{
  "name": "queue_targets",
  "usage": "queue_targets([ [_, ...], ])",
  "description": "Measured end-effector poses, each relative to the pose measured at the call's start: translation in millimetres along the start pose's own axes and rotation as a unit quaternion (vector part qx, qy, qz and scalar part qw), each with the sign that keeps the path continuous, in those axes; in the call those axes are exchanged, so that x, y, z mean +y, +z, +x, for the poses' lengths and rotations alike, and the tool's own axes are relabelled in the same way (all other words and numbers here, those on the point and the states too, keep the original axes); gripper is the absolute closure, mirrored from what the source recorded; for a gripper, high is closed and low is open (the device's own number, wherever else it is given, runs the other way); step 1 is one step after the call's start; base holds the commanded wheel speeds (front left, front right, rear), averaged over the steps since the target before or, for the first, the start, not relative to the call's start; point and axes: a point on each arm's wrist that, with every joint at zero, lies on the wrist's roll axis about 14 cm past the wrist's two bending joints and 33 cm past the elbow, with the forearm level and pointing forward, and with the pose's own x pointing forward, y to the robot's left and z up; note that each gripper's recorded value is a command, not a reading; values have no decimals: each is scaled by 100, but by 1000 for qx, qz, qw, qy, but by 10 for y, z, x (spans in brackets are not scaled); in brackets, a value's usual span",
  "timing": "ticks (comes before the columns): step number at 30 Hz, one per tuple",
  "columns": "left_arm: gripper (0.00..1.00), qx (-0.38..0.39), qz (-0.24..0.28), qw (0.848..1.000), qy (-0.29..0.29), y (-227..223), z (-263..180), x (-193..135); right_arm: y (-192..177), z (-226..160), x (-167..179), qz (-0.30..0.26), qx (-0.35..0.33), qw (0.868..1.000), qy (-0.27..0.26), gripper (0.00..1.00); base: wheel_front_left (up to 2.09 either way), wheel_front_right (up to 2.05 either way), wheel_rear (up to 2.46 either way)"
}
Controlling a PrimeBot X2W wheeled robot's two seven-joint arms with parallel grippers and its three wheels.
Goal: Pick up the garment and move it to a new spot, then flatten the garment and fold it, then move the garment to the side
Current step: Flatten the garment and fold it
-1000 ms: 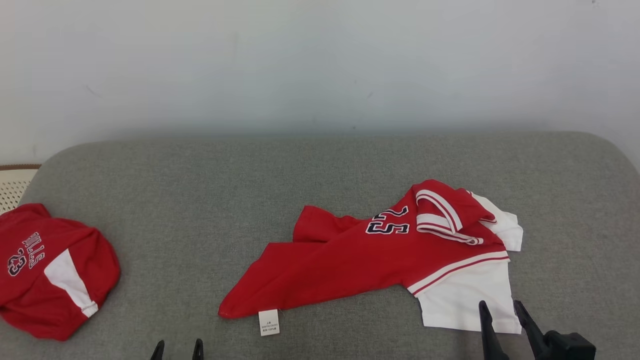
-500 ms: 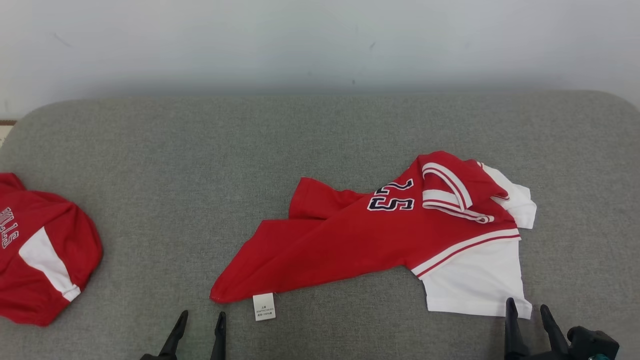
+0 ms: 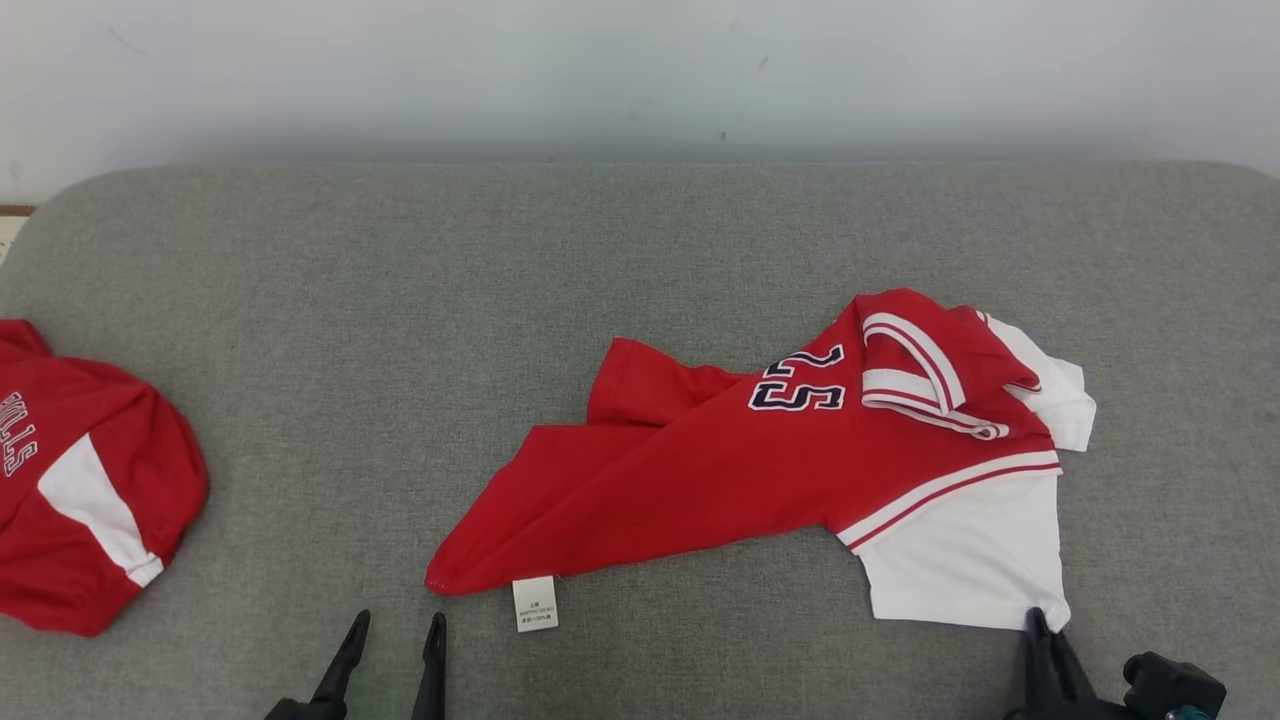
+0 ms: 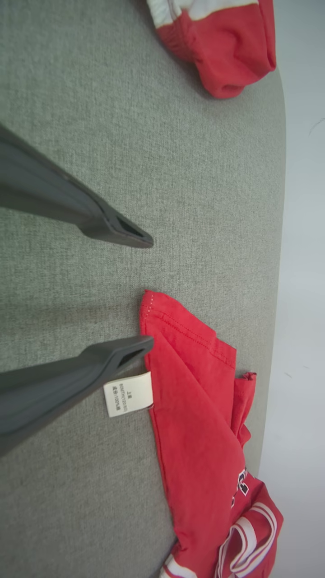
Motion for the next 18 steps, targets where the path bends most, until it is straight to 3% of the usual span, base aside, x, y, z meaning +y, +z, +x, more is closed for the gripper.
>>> queue_targets([
  [1,0,-1,0,1000,0,6,4,-3,-5,-8,2,0,1,1000,0,100,0,0,0],
  [9,0,-7,-6,1000,-5,50,31,-42,-75,-155,-129,-8,11,1000,-8,100,0,0,0],
  [18,0,3,-65,997,-31,-6,144,-214,-140,-407,-421,-19,21,999,-41,100,0,0,0],
])
